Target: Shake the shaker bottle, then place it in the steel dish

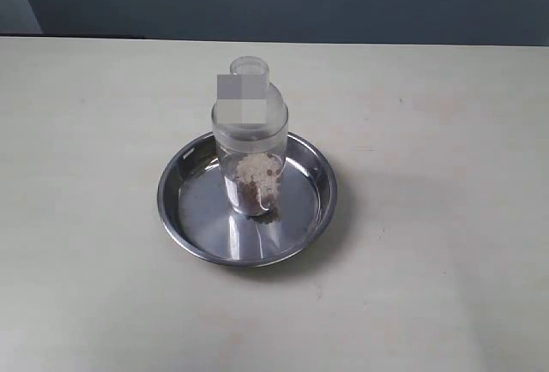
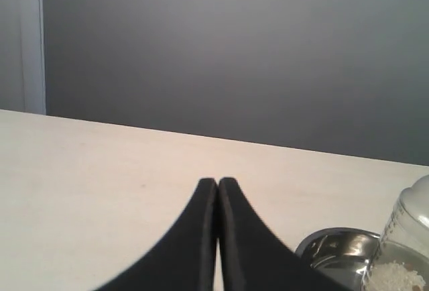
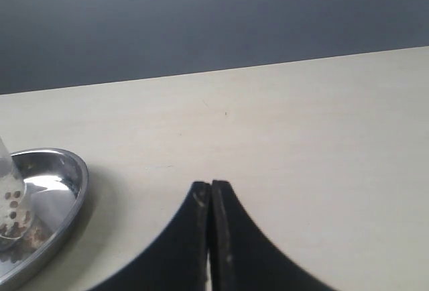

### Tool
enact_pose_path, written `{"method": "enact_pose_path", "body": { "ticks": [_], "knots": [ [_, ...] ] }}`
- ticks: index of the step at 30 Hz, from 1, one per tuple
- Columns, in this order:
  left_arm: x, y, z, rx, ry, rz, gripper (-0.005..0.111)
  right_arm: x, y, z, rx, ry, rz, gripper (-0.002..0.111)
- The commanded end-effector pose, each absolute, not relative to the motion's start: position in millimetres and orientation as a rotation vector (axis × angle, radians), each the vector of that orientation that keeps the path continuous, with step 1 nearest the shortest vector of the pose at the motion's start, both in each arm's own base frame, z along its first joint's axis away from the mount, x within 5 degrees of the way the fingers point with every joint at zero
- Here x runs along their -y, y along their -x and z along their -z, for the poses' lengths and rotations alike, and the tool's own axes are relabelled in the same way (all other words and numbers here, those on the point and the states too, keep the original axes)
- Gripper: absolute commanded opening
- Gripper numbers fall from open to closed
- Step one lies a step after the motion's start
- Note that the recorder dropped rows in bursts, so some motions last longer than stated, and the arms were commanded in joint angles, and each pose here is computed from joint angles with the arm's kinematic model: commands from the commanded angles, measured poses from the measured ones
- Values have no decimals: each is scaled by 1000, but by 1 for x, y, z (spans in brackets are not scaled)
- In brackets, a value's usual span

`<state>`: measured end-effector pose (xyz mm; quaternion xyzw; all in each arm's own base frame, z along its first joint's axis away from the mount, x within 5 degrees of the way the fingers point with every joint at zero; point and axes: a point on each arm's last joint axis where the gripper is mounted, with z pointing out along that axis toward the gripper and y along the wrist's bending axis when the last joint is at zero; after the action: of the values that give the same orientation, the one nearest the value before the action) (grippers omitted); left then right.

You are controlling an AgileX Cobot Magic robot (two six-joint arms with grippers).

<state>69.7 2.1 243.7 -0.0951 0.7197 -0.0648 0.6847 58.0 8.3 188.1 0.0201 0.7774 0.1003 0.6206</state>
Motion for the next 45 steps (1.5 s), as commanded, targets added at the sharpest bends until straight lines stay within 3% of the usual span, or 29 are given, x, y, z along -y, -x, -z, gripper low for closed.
{"method": "enact_pose_path", "body": {
  "ticks": [1, 19, 45],
  "knots": [
    [-2, -63, -226, -1611, 234, 165, 0, -8, -58, -189, -1778, -41, -227, -1],
    [0, -60, -191, -1732, 243, 177, 0, -8, -58, -189, -1776, -41, -227, -1],
    [1, -59, -189, -1761, 149, 105, 0, -8, -58, -189, -1776, -41, -227, -1]
  ]
}}
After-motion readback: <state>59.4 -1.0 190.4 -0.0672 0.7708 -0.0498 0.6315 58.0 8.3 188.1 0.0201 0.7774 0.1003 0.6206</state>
